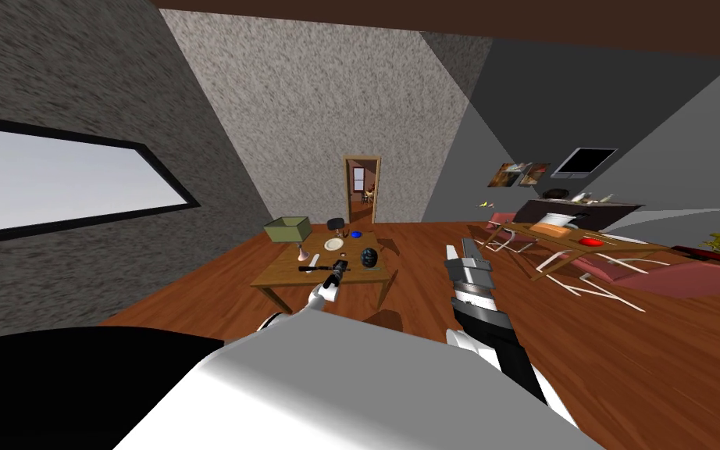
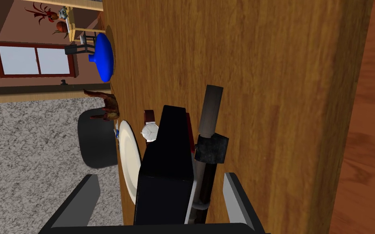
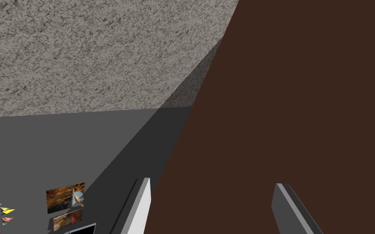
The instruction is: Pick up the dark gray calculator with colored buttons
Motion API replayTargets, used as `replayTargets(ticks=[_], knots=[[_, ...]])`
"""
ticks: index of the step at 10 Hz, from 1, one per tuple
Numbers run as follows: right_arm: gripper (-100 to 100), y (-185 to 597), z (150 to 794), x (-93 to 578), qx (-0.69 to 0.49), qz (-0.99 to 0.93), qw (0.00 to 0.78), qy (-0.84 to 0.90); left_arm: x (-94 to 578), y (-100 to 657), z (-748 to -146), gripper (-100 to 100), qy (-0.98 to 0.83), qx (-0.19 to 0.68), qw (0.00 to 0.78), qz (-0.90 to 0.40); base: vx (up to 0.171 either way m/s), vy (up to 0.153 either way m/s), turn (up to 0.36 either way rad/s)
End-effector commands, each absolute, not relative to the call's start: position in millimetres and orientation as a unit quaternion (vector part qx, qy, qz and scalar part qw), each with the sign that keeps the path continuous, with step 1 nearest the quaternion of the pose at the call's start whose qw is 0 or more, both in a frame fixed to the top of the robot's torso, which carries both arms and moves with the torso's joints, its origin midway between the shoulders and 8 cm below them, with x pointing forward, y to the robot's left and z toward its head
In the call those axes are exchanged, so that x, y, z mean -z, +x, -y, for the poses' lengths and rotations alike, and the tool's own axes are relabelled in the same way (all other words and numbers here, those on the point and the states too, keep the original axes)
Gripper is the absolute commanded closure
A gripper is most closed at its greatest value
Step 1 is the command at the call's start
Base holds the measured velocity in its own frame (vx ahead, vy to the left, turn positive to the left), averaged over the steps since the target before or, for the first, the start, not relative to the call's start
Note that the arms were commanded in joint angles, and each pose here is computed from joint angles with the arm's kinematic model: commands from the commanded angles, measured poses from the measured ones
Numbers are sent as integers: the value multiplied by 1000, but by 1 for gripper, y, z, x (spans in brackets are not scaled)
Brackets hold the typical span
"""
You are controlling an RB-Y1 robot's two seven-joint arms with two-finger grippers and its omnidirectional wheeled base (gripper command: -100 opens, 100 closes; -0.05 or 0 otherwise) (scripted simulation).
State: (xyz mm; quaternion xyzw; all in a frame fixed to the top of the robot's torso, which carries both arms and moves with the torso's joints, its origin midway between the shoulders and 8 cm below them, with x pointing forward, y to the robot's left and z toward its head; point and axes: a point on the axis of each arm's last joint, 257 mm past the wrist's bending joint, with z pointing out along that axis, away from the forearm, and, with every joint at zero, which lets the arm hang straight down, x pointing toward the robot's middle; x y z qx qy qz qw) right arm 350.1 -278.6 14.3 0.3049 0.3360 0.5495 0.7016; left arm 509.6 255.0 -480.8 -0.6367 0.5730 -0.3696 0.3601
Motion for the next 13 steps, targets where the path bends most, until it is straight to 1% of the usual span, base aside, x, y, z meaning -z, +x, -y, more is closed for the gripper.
replayTargets(ticks=[1, 2, 4, 5, 6, 7, 8, 9, 13], knots=[[0, 350, 279, -14, -549, -336, 702, 305, 479, 517, -257, -100, -638, 371, 361, -570, -38, -9, -35], [0, 350, 279, -14, -549, -336, 702, 305, 486, 511, -257, -100, -641, 365, 356, -573, -18, -8, 3], [0, 350, 279, -14, -549, -336, 702, 305, 468, 533, -261, -100, -638, 378, 366, -563, -40, -9, -46], [0, 350, 279, -14, -549, -336, 702, 305, 481, 522, -261, -100, -644, 367, 357, -568, -21, -8, 0], [0, 350, 279, -14, -549, -336, 702, 305, 465, 541, -265, -100, -642, 379, 366, -557, -40, -14, -53], [0, 350, 279, -14, -549, -336, 702, 305, 479, 530, -265, -100, -649, 367, 356, -563, -39, -11, -36], [0, 350, 279, -14, -549, -336, 702, 305, 474, 534, -265, -100, -645, 372, 360, -561, -14, -4, -2], [0, 350, 279, -14, -549, -336, 702, 305, 475, 533, -265, 100, -646, 371, 359, -562, 0, 0, 0], [0, 350, 279, -14, -549, -336, 702, 305, 476, 532, -265, 100, -646, 370, 359, -563, 0, 0, 0]])
